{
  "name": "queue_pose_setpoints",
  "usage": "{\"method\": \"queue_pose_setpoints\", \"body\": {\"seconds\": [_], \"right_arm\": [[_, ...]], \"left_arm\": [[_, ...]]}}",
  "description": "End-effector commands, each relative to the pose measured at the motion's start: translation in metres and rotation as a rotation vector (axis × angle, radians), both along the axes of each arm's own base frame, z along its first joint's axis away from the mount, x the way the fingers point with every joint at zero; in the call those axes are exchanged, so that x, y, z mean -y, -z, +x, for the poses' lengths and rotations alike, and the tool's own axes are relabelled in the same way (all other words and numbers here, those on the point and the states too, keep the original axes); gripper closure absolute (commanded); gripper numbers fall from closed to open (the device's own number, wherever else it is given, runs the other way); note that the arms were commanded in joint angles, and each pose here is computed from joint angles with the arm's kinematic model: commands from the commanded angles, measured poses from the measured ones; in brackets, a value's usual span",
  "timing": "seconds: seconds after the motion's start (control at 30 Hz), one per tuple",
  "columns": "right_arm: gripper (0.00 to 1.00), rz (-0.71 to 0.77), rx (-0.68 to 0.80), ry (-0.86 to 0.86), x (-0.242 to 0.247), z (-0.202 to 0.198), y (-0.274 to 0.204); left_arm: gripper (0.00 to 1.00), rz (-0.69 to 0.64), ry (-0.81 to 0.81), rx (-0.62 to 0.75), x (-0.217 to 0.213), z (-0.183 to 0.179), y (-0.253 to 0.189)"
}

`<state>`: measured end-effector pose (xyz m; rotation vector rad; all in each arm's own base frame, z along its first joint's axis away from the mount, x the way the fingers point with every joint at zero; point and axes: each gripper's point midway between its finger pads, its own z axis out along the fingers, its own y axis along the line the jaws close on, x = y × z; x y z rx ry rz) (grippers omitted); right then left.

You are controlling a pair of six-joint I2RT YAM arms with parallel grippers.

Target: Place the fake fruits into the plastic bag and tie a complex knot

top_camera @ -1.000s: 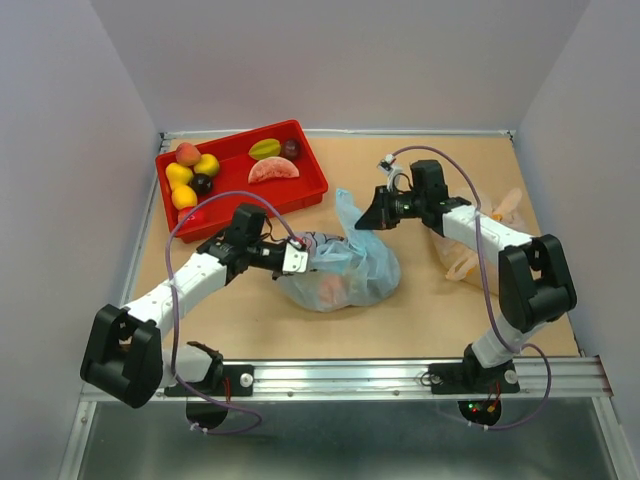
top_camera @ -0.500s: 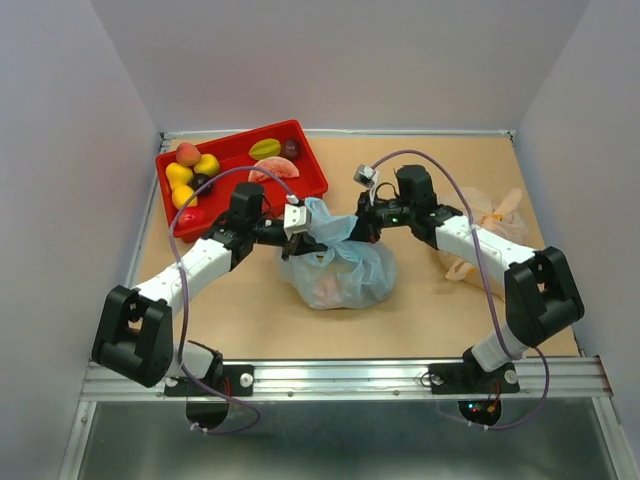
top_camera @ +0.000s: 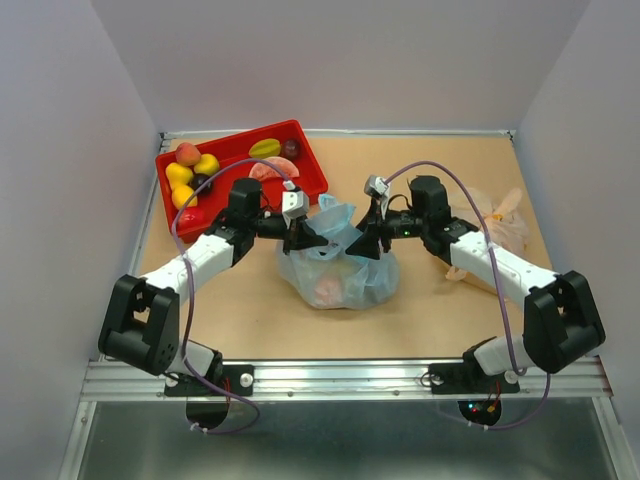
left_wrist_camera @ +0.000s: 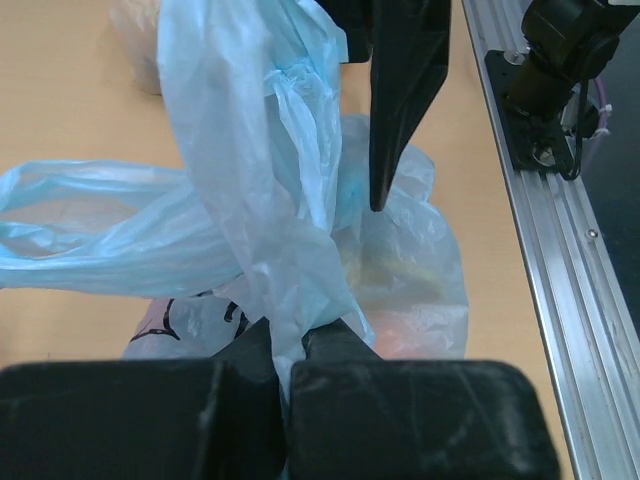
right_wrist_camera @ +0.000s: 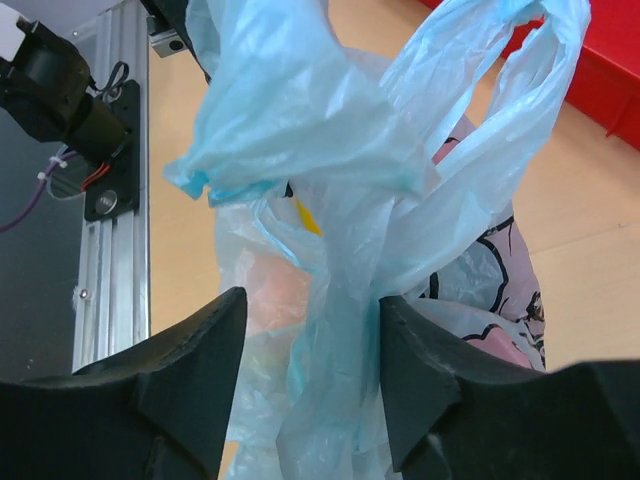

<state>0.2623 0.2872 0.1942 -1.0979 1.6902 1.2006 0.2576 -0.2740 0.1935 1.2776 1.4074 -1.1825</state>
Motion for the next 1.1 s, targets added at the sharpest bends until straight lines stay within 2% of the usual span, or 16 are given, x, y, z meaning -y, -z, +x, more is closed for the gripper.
{"method": "queue_pose_setpoints", "body": {"seconds": [0.0, 0.17, 0.3, 0.47, 0.5, 0.57, 0.6, 0.63, 0.8, 0.87, 0.93, 1.07], "right_arm": [[0.41, 0.038, 0.085, -0.031, -0.007, 0.006, -0.015], [0.42, 0.067, 0.094, -0.025, -0.016, 0.021, -0.028], [0.48, 0.090, 0.094, -0.030, -0.019, 0.023, -0.033], [0.63, 0.103, 0.092, -0.039, -0.021, 0.023, -0.037], [0.73, 0.110, 0.093, -0.047, -0.022, 0.022, -0.039], [0.84, 0.114, 0.095, -0.057, -0.022, 0.021, -0.040], [0.95, 0.115, 0.097, -0.064, -0.022, 0.020, -0.041], [0.98, 0.115, 0.099, -0.066, -0.022, 0.019, -0.040], [1.00, 0.107, 0.109, -0.067, -0.019, 0.016, -0.035], [1.00, 0.103, 0.107, -0.068, -0.018, 0.014, -0.032], [1.00, 0.103, 0.103, -0.070, -0.018, 0.013, -0.031], [0.99, 0.106, 0.100, -0.080, -0.018, 0.011, -0.033]], "left_arm": [[1.00, -0.046, 0.060, 0.040, 0.011, 0.000, -0.021], [1.00, -0.038, 0.103, 0.036, 0.022, -0.007, -0.017], [1.00, -0.023, 0.112, 0.013, 0.027, -0.009, -0.010], [1.00, 0.011, 0.090, 0.006, 0.029, -0.004, -0.001], [0.99, 0.018, 0.081, -0.006, 0.029, -0.002, -0.001], [0.92, 0.025, 0.058, -0.007, 0.030, 0.002, -0.004], [0.81, 0.035, 0.032, -0.007, 0.028, 0.006, -0.006], [0.76, 0.044, 0.024, -0.002, 0.024, 0.006, -0.009], [0.49, 0.030, -0.040, 0.028, 0.001, 0.008, -0.037], [0.48, 0.031, -0.059, 0.071, -0.008, 0.005, -0.049], [0.42, 0.057, -0.062, 0.110, -0.015, -0.002, -0.052], [0.41, 0.079, -0.087, 0.122, -0.022, -0.007, -0.050]]}}
